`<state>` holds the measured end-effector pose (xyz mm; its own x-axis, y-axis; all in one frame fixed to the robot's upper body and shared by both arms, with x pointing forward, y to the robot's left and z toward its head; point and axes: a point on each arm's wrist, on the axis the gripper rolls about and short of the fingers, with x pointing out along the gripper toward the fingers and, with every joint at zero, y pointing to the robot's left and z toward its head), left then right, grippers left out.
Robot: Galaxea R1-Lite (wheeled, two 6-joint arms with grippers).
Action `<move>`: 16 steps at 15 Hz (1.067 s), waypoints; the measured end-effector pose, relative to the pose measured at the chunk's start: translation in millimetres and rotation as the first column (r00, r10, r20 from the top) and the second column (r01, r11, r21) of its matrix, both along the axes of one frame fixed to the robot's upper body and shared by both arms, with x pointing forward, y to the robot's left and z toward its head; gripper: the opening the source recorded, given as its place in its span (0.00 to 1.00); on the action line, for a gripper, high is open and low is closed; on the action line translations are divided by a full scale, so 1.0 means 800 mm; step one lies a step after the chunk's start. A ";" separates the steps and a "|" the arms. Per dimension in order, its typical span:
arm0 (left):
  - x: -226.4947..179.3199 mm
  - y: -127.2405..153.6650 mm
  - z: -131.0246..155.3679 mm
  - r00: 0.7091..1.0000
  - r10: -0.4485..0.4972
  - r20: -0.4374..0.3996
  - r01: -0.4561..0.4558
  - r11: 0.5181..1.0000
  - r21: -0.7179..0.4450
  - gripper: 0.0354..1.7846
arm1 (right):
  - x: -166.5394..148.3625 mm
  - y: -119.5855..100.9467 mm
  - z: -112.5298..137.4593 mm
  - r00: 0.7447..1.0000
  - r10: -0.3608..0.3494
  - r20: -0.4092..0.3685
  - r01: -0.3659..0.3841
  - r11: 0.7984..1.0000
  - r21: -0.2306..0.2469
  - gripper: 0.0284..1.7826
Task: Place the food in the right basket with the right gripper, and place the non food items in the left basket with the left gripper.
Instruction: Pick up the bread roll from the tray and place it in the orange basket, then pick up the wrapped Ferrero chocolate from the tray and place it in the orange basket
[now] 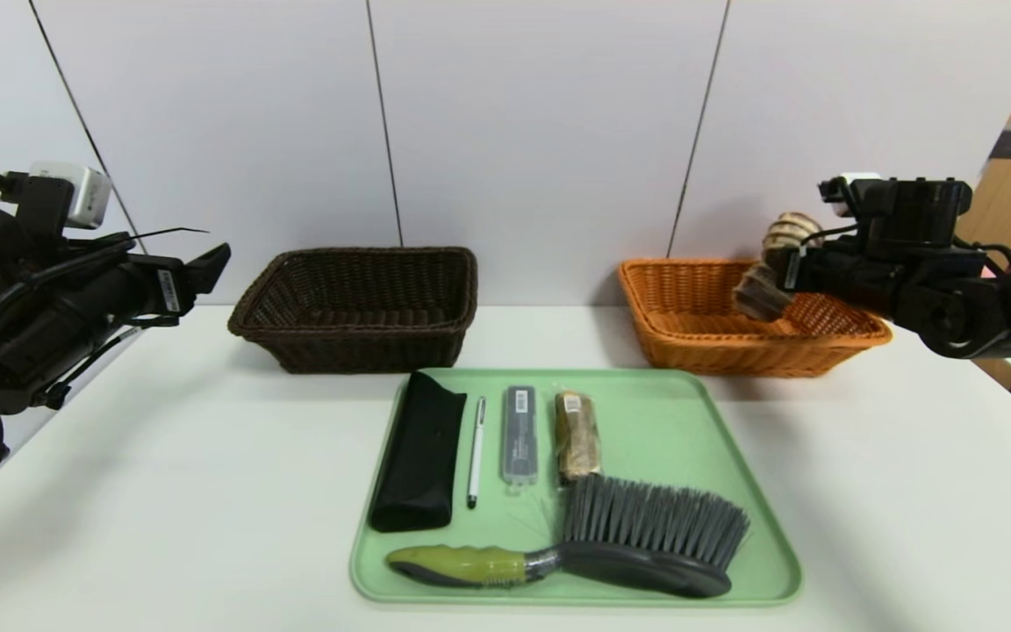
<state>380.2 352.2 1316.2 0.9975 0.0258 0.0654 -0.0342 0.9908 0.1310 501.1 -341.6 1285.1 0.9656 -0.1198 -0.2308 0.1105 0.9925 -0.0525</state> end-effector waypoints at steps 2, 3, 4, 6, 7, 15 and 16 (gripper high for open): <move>0.000 0.000 0.000 1.000 0.000 0.000 0.000 1.000 0.000 0.94 | -0.001 0.000 0.001 1.000 0.000 0.003 0.000 1.000 -0.002 0.65; 0.000 0.000 0.000 1.000 0.000 0.000 0.000 1.000 0.000 0.94 | -0.001 0.000 0.002 1.000 -0.001 0.003 0.001 1.000 -0.001 0.69; -0.001 0.000 0.001 1.000 0.000 0.002 0.000 1.000 0.001 0.94 | -0.003 0.000 0.002 1.000 -0.001 0.000 0.001 1.000 -0.003 0.72; -0.002 0.000 0.002 1.000 0.000 0.006 0.000 1.000 0.000 0.94 | -0.007 0.000 0.000 1.000 -0.001 -0.009 0.001 1.000 -0.004 0.78; -0.002 0.000 0.003 1.000 0.000 0.008 0.000 1.000 0.001 0.94 | -0.009 0.000 0.000 1.000 -0.001 -0.012 0.001 1.000 -0.004 0.80; -0.011 -0.001 0.008 1.000 -0.001 0.020 0.001 1.000 0.005 0.94 | -0.053 0.032 0.060 0.994 0.099 0.054 -0.098 0.995 -0.018 0.90; -0.014 -0.001 0.007 1.000 0.000 0.018 0.000 1.000 0.005 0.94 | -0.067 0.046 0.072 0.988 0.146 0.051 -0.146 0.989 -0.017 0.91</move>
